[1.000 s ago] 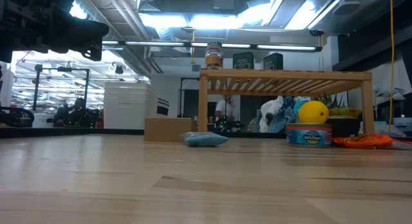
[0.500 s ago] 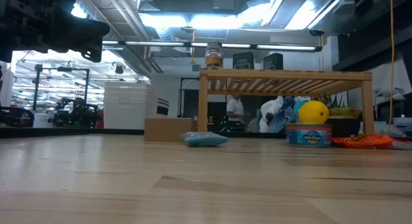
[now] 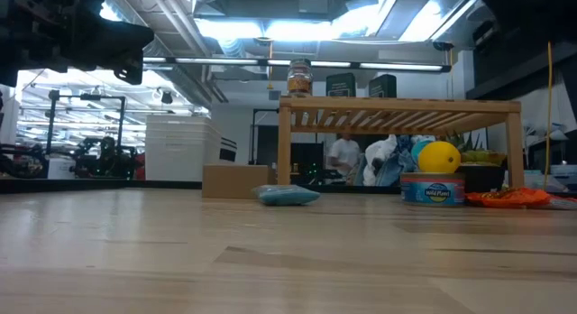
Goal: Shelf spices
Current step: Return to Home Position
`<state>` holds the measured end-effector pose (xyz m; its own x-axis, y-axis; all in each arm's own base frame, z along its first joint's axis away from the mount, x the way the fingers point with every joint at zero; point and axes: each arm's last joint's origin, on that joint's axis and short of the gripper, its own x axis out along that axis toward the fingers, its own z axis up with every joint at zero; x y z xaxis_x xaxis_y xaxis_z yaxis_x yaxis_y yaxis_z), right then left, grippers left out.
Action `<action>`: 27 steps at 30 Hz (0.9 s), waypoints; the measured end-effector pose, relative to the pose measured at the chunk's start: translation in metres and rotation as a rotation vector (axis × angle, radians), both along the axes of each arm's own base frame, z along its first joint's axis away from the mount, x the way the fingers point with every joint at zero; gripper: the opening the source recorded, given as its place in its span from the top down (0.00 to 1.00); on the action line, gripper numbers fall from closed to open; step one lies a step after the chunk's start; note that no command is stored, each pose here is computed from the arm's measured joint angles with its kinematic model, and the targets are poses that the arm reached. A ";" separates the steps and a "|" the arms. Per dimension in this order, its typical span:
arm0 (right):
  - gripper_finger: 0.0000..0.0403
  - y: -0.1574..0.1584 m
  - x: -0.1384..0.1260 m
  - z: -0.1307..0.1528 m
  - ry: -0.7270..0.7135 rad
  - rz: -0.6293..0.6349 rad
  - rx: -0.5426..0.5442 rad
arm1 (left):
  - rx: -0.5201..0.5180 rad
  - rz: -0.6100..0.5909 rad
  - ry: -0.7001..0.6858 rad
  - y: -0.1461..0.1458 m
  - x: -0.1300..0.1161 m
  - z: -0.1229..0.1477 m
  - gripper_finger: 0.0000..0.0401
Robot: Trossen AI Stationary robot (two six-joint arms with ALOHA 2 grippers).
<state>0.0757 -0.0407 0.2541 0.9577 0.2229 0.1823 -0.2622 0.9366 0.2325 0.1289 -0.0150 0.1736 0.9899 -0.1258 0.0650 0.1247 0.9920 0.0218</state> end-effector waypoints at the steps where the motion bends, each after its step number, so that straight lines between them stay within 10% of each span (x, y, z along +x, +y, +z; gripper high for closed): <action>1: 0.99 0.001 0.003 -0.006 0.004 0.010 0.002 | -0.004 0.000 0.001 0.000 0.000 0.000 1.00; 27: 0.99 0.043 0.032 -0.076 0.177 -0.038 -0.305 | 0.016 0.001 0.027 0.000 0.000 -0.003 1.00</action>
